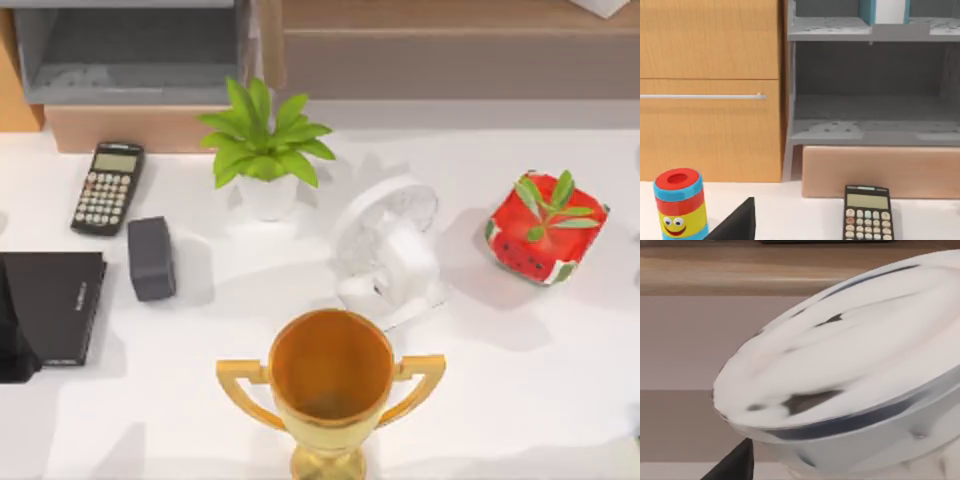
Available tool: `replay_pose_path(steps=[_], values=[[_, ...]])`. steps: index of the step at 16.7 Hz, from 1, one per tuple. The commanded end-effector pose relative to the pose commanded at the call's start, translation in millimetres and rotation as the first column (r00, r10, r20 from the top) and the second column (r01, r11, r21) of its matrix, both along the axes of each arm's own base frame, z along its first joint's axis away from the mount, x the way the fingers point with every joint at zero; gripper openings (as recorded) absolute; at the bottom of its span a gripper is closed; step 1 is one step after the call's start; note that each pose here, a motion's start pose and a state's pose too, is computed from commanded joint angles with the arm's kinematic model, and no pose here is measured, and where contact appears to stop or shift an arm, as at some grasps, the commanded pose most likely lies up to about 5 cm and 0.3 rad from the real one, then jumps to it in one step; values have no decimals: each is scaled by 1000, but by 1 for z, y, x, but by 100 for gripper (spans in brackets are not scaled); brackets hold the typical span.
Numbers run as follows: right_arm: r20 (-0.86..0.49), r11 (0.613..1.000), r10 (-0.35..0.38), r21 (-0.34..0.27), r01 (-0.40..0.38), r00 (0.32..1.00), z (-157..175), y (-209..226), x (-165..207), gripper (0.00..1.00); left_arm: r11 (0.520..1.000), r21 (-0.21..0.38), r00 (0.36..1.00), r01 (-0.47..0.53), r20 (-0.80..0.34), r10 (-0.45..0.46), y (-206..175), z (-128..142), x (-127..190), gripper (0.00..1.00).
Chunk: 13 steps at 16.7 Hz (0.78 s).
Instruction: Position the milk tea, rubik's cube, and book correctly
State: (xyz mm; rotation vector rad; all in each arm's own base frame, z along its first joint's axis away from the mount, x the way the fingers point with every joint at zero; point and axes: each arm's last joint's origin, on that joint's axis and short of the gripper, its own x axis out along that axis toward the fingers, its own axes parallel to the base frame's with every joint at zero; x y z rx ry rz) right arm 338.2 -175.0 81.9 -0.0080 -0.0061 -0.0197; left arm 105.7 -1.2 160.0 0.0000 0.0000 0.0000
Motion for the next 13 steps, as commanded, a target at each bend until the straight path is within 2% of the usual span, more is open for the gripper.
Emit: replay_pose_path(steps=[5,11,13], values=[[-11,1000,4,6,-4,1000,1,1,0,100,1000,0,1000,0,0,0,0,0,0,100],[8,1000,3,-5,-3,1000,43,2,-14,100,1000,0,1000,0,0,0,0,0,0,100],[-2,1000,3,1,-3,1000,48,2,-18,100,1000,0,1000,0,0,0,0,0,0,100]])
